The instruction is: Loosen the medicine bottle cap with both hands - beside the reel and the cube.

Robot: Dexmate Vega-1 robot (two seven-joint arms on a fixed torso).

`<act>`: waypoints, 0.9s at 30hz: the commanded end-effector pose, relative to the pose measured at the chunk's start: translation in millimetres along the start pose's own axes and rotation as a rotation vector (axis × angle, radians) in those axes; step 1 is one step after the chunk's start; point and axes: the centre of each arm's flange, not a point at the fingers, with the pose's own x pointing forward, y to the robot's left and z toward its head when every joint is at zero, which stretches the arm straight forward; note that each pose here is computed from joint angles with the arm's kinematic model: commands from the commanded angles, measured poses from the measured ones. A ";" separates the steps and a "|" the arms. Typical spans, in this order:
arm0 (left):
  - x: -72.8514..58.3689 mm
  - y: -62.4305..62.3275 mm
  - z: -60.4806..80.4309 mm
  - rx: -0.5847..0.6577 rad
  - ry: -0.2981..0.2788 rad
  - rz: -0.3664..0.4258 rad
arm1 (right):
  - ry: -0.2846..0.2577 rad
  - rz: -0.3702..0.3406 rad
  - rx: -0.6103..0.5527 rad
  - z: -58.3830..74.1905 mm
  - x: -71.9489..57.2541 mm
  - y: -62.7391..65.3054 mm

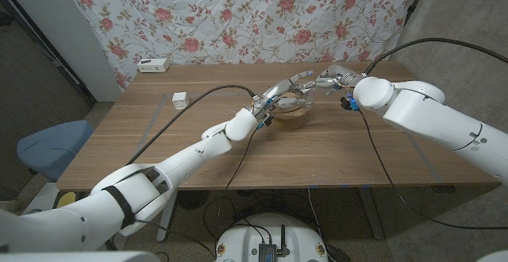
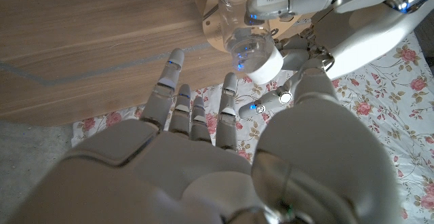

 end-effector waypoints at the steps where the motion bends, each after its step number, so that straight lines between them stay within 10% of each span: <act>1: -0.1 -0.4 0.3 0.000 0.002 0.001 | 0.007 0.001 -0.013 1.9 4.6 6.0; 27: -0.5 -0.4 0.4 -0.001 0.003 0.003 | 0.028 -0.015 -0.028 1.4 7.7 7.8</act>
